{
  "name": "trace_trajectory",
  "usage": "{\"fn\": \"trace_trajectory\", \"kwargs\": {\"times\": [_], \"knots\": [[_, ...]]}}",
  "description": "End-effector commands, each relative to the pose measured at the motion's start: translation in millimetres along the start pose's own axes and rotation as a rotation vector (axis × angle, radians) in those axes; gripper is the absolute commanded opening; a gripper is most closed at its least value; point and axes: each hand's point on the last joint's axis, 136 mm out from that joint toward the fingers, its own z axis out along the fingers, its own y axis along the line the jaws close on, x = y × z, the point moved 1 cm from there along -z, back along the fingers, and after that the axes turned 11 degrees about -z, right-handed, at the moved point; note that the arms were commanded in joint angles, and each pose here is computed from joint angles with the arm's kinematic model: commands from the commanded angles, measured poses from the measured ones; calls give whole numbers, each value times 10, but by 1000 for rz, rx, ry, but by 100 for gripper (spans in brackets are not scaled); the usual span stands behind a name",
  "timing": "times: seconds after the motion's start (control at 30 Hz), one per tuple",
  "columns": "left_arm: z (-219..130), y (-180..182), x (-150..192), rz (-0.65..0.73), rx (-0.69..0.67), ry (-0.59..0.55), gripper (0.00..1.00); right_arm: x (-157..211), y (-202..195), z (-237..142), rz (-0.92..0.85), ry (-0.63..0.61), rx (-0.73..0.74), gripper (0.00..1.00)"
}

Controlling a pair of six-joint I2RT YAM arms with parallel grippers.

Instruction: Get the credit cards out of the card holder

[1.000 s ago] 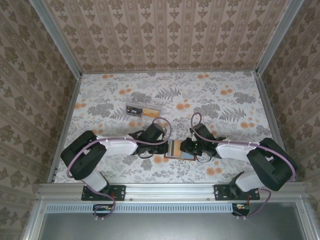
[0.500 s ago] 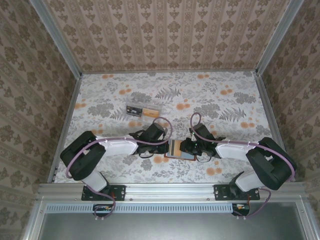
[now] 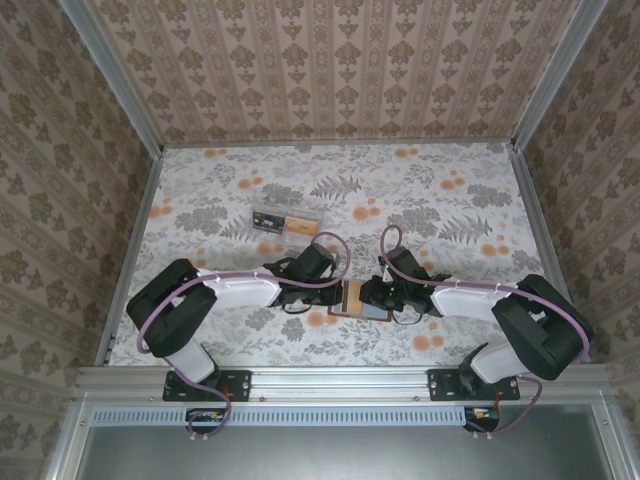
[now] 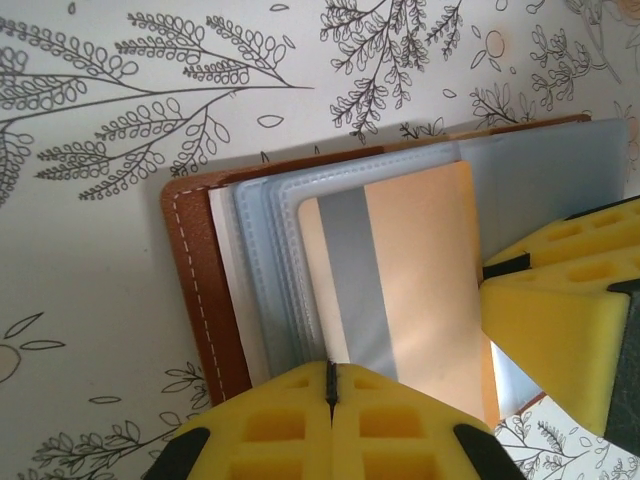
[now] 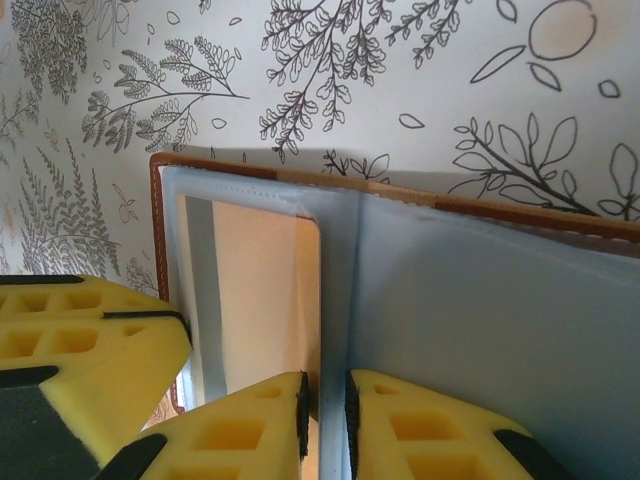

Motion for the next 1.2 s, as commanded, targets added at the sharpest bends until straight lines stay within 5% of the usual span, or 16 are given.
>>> {"fn": "trace_trajectory", "kwargs": {"times": [0.0, 0.5, 0.57, 1.17], "knots": [[36, 39, 52, 6, -11, 17, 0, -7, 74, 15, -6, 10, -25, 21], [102, 42, 114, 5, -20, 34, 0, 6, 173, 31, 6, 10, -100, 12], [104, 46, 115, 5, -22, 34, 0, 9, 199, 26, 2, 7, -120, 0], [61, 209, 89, -29, -66, 17, 0, 1, -14, -208, 19, -57, -80, 0]]}}
